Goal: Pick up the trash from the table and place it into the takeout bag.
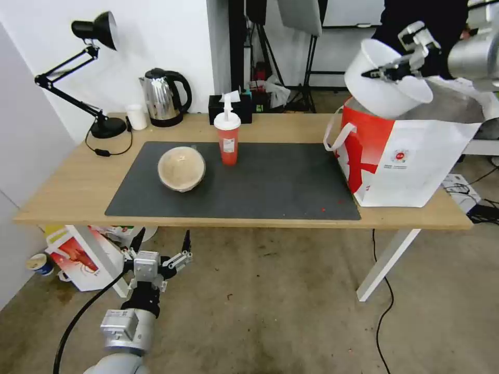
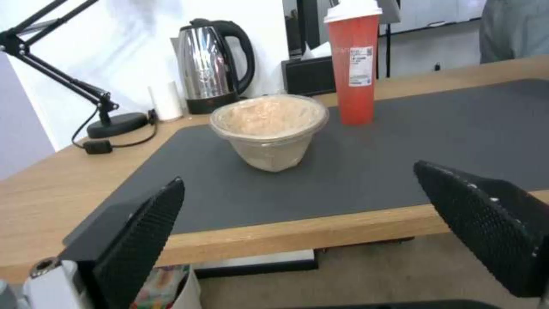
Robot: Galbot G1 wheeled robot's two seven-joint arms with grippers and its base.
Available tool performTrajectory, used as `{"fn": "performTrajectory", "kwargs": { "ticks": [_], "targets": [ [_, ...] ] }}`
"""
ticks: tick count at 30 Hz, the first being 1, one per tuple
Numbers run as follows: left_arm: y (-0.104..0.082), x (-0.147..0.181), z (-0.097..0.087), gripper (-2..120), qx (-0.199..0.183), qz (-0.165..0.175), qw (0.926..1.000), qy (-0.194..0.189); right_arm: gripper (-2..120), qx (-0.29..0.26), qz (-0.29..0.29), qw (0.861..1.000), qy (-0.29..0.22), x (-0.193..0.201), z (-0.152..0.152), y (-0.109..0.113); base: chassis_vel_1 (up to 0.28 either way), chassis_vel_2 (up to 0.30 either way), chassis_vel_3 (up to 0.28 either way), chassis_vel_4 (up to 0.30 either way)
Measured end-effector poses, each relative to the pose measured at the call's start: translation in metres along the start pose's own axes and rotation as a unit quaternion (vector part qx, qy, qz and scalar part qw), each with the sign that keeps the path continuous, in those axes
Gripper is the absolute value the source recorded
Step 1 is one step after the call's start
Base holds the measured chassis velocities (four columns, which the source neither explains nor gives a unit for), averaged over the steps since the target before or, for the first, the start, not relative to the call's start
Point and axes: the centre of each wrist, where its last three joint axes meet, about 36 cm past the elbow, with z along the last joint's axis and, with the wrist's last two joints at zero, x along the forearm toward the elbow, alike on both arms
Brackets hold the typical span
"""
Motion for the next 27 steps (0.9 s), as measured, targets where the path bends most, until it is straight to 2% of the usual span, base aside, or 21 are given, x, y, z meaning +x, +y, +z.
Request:
{"fn": "performTrajectory", "kwargs": {
  "ticks": [13,24,27],
  "targets": [
    [0.0,0.0,0.0,100,0.0,0.0,1.0,0.0,0,-0.024,0.022,0.999,0.016,0.007,0.043,-0.019,0.0,0.0,0.0,0.0],
    [0.0,0.0,0.0,100,0.0,0.0,1.0,0.0,0,-0.028,0.017,0.999,0.024,0.01,0.062,-0.018,0.0,0.0,0.0,0.0],
    [0.0,0.0,0.0,100,0.0,0.0,1.0,0.0,14,-0.025,0.013,0.999,0.021,0.013,0.06,-0.017,0.0,0.0,0.0,0.0]
  ]
}}
